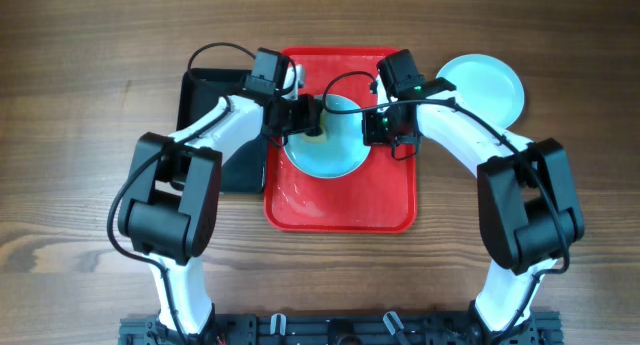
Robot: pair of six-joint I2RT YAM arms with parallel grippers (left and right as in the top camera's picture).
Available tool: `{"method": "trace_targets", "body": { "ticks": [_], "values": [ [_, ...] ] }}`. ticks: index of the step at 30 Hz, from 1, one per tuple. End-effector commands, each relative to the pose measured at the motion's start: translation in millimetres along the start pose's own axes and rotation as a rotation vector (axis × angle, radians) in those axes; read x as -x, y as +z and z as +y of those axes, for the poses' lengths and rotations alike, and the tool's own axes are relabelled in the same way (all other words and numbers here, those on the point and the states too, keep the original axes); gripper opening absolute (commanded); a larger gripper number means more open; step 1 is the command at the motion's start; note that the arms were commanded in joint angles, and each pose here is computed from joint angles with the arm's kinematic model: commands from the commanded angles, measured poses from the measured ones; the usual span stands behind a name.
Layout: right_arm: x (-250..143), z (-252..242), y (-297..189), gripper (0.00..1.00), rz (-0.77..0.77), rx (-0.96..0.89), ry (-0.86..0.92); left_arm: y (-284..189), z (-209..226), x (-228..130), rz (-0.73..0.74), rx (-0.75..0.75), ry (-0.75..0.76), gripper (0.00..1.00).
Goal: Clean dirty plates on tray and stack at the side
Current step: 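Scrub the plate rim with the sponge while the right gripper holds it, then move the sponge left over the black tray with the left gripper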
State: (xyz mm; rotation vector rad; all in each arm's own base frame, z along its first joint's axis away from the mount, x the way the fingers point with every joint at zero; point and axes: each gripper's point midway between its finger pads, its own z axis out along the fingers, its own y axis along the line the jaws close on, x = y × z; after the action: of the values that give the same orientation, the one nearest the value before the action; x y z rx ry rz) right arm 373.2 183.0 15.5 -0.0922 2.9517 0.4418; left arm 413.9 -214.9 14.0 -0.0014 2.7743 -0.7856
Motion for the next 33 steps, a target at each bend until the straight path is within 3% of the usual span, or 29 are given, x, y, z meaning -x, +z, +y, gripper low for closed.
{"method": "trace_targets", "body": {
  "ticks": [1,6,12,17,19,22,26,31,32,33],
  "values": [
    [-5,22,-3,0.04,-0.007,0.036,-0.053,16,-19,-17,0.054,-0.038,0.019,0.04],
    [-5,22,-3,0.04,-0.009,0.036,-0.036,13,-39,-37,0.13,-0.081,0.027,0.04],
    [-4,22,-3,0.05,-0.012,0.037,-0.036,-64,-47,3,-0.015,0.028,0.052,0.04],
    [-4,22,-3,0.25,-0.013,0.038,-0.036,-153,-42,22,-0.215,0.183,0.057,0.04],
    [-4,22,-3,0.28,-0.013,0.038,-0.036,-182,-37,21,-0.261,0.224,0.046,0.04],
    [-4,22,-3,0.28,-0.012,0.037,-0.036,-214,-24,15,-0.296,0.282,0.013,0.04],
    [-11,12,9,0.24,0.004,0.004,-0.027,-244,28,8,-0.305,0.445,-0.093,0.04],
    [-22,5,23,0.19,0.028,-0.004,-0.023,-257,58,10,-0.313,0.483,-0.179,0.04],
    [-21,5,23,0.17,0.025,-0.003,-0.024,-261,63,12,-0.325,0.486,-0.204,0.04],
    [-19,6,23,0.06,0.014,0.0,-0.027,-265,71,14,-0.339,0.48,-0.247,0.04]
  ]
}}
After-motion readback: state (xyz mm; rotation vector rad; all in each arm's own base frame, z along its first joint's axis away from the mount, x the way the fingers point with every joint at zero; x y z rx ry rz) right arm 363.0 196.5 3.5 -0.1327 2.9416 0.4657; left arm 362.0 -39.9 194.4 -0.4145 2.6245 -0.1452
